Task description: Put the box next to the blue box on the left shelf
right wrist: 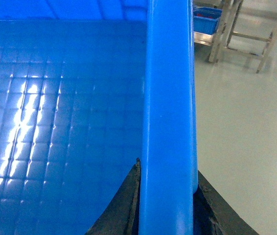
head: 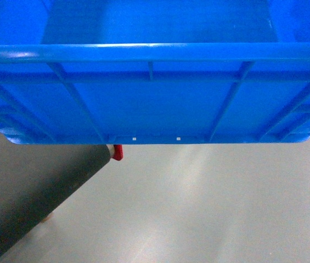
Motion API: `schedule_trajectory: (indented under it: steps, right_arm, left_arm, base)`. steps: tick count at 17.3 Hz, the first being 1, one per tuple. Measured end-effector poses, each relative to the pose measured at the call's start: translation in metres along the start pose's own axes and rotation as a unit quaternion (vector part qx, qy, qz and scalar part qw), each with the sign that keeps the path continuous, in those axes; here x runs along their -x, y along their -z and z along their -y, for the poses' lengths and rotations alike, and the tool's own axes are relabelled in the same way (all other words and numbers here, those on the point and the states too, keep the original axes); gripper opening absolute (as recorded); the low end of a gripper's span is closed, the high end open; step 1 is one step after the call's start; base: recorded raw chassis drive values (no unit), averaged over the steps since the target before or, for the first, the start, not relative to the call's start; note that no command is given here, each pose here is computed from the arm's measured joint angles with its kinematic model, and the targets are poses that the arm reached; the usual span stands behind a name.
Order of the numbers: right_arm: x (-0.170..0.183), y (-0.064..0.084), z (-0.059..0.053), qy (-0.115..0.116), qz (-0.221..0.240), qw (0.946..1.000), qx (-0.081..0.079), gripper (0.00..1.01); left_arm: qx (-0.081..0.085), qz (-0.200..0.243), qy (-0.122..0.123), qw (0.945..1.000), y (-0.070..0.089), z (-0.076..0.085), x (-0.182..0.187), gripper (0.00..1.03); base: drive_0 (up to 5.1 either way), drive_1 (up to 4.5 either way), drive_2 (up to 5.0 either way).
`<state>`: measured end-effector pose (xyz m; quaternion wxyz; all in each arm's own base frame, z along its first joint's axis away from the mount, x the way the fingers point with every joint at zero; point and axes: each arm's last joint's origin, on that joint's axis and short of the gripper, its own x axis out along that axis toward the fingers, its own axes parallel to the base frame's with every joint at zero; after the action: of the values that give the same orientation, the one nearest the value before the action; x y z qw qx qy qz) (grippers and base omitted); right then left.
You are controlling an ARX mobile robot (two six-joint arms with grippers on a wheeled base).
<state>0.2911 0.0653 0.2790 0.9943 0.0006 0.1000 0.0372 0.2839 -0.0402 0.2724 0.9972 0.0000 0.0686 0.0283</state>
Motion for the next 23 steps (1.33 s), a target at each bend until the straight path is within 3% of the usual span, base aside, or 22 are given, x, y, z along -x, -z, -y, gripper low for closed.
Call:
schedule_trajectory:
  steps: [23]
  right_arm:
    - [0.0000,0.0001,0.0000,0.000,0.000,1.0000,0.000,0.21]
  left_arm:
    - [0.000,0.000,0.000,1.0000,0.0001,0.0001,0.0000,0.19]
  base:
    - [-1.6,-1.62,-1.6]
